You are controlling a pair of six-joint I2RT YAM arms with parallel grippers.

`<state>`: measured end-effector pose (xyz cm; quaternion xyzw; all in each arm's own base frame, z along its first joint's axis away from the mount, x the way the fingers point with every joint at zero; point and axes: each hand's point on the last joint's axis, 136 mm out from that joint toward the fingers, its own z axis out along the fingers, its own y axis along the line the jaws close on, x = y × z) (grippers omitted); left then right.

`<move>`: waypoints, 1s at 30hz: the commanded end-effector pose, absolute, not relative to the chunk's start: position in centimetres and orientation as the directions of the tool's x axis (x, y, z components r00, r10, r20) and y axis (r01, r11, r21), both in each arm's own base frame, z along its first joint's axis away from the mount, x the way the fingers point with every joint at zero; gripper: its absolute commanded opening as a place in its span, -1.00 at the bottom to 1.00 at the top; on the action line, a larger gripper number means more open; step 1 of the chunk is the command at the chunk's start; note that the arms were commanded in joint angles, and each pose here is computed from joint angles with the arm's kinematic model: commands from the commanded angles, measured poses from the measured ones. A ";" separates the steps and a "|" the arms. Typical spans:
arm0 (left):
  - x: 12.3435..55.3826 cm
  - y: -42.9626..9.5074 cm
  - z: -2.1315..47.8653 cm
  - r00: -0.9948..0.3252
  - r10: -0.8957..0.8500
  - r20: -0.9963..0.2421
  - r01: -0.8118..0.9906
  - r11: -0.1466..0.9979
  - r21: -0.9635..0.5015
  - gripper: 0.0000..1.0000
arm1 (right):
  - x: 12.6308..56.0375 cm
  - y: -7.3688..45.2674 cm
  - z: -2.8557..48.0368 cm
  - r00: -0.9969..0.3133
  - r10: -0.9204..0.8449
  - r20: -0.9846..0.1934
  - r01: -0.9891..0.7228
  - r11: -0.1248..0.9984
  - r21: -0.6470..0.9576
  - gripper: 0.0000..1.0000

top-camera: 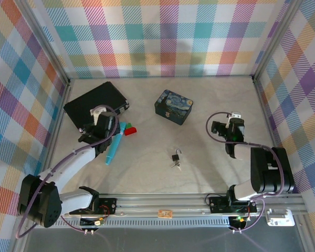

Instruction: Unlock a padlock with a key

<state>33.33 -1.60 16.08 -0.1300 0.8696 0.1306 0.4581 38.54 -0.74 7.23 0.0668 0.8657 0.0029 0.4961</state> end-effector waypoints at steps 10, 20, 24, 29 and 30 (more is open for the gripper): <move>35.6 3.5 11.3 -0.455 -0.040 -0.890 -0.442 0.877 0.186 1.00 | 39.7 1.1 9.2 -0.364 0.061 -0.929 -0.022 0.997 0.075 0.98; 39.0 0.1 9.1 -0.286 -0.035 -0.957 -0.190 0.982 0.021 0.99 | 39.8 1.2 9.2 -0.366 0.059 -0.929 -0.025 0.997 0.074 0.98; 39.2 -0.3 8.7 -0.331 -0.034 -0.943 -0.173 0.985 0.025 0.99 | 39.8 1.6 9.2 -0.372 0.048 -0.927 -0.054 0.996 0.073 0.98; 39.3 -0.2 8.8 -0.328 -0.036 -0.944 -0.179 0.983 0.025 0.99 | 39.8 1.8 9.2 -0.373 0.046 -0.927 -0.063 0.995 0.074 0.98; 39.3 -0.2 8.7 -0.332 -0.036 -0.943 -0.178 0.984 0.025 0.99 | 39.8 1.8 9.2 -0.373 0.045 -0.927 -0.062 0.995 0.073 0.98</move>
